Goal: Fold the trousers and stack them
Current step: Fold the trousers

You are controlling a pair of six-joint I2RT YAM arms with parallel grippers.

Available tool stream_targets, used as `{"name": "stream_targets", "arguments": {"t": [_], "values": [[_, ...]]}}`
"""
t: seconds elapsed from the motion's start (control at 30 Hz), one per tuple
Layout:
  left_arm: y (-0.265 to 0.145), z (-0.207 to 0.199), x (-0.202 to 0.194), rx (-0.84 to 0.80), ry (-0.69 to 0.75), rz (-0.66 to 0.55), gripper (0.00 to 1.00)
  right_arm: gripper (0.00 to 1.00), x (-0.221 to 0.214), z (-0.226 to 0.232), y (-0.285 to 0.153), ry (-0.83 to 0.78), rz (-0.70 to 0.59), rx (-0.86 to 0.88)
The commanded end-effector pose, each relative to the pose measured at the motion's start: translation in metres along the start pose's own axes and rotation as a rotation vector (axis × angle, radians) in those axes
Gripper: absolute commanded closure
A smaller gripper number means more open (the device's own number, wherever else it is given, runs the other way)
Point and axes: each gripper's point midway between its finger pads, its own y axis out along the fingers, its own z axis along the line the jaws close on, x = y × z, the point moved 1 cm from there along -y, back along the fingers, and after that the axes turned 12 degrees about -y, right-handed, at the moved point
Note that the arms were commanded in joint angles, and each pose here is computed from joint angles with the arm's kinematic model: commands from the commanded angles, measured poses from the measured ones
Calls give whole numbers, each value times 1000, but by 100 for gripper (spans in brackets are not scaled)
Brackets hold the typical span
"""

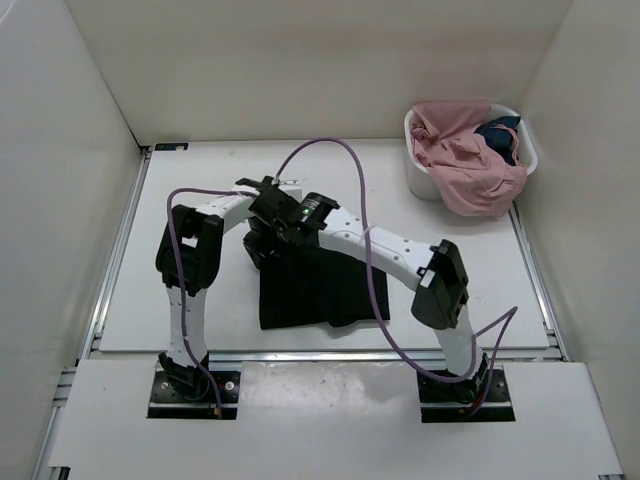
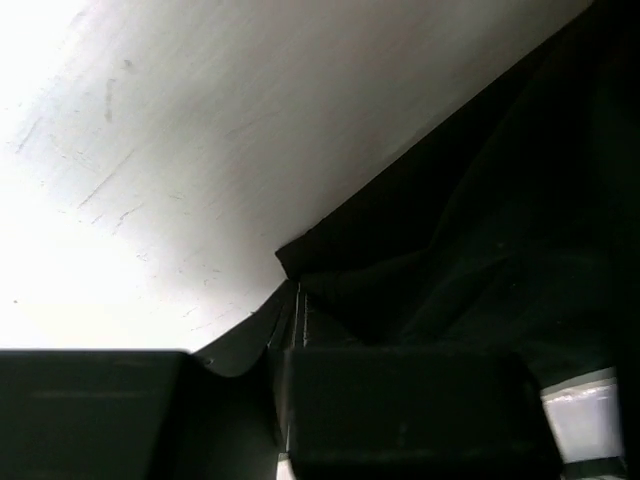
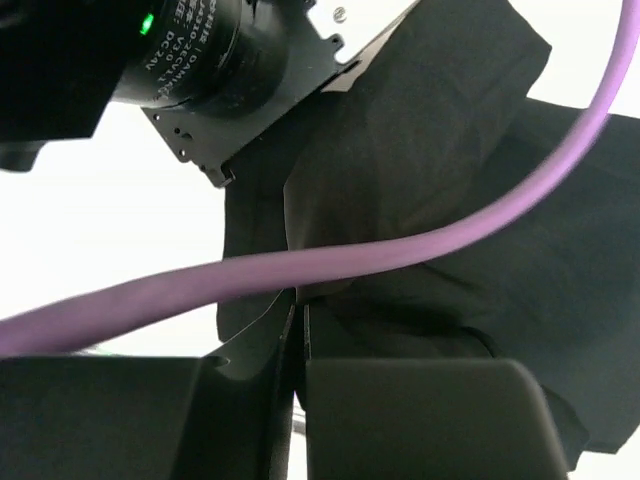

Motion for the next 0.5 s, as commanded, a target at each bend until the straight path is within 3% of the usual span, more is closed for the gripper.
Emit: {"name": "stream_targets", "arguments": {"t": [0.0,0.07,0.1,0.3,0.37,0.47], "values": [[31,7,18,-3,-15,-36,79,97,15,24,11,-22,-26,80],[25,30,25,42,-78,-59,75,87,10,36,25,-58,-4,132],[22,40,26,67,-94,-65,66,74,10,42,30,-74,3,155],[-17,119,19,191,-258,-131,49,44,24,100,2,-303,-120,404],[-31,136,13,251,-276,-139,47,44,23,112,-10,-388,-148,456],[-61,141,15,323,-248,-191,46,43,27,109,-36,-391,-192,463]]}}
